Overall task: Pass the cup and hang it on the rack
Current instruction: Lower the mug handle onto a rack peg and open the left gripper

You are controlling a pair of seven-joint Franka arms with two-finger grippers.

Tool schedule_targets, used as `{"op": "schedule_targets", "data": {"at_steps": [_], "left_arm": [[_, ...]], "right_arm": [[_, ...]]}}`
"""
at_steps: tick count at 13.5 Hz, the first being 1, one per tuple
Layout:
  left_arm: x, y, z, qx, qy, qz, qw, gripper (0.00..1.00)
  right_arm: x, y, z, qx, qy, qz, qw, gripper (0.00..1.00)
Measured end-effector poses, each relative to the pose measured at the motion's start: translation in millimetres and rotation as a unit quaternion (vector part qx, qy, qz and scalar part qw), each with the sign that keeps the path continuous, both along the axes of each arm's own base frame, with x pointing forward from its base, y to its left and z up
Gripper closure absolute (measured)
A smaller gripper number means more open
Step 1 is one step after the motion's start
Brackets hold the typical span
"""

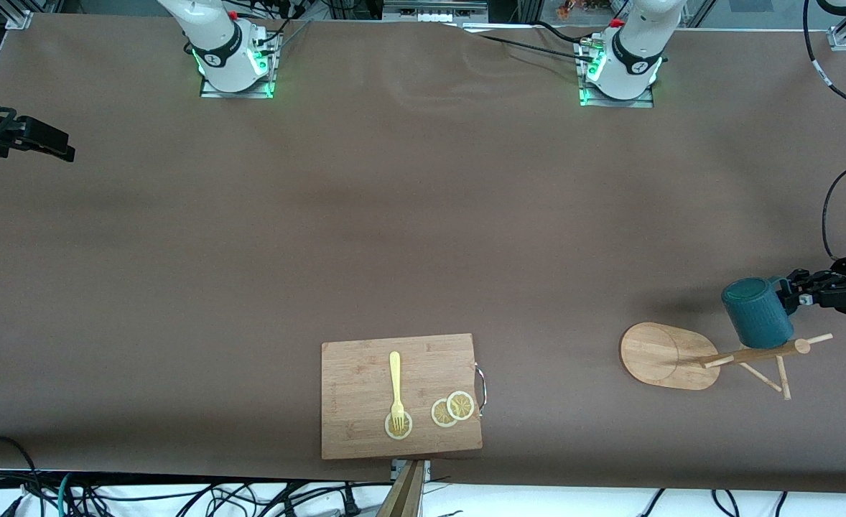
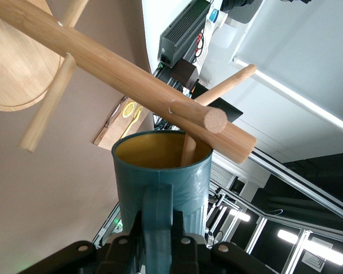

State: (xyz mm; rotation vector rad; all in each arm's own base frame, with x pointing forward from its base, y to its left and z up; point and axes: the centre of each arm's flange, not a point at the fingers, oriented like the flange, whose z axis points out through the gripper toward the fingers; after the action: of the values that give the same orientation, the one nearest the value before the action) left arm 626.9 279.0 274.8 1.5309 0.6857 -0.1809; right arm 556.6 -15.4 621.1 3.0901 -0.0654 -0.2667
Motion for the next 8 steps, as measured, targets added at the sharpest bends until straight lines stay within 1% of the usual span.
{"op": "schedule_targets", "data": {"at_steps": [1, 3, 5, 7, 8], "left_arm": [[0, 0, -2, 0.004, -0.015, -0.002, 1.0, 0.79], [-1, 3, -8, 0.024, -0.069, -0.004, 0.997, 0.79], [-4, 10, -12, 0.051, -0.1, -0.007, 0.994, 0.64], [-6, 16, -12, 0.069, -0.123, -0.01, 0.99, 0.41], [-8, 21, -12, 0.076, -0.129, -0.01, 0.989, 0.3]], "right_arm": [[0, 0, 0, -0.001, 0.0, 0.0, 1.0, 0.0], [0, 0, 0, -0.001, -0.001, 0.0, 1.0, 0.0], [0, 0, 0, -0.002, -0.002, 0.0, 1.0, 0.0], [1, 0, 0, -0.001, -0.003, 0.0, 1.0, 0.0], [1, 0, 0, -0.001, -0.004, 0.001, 1.0, 0.0]]}}
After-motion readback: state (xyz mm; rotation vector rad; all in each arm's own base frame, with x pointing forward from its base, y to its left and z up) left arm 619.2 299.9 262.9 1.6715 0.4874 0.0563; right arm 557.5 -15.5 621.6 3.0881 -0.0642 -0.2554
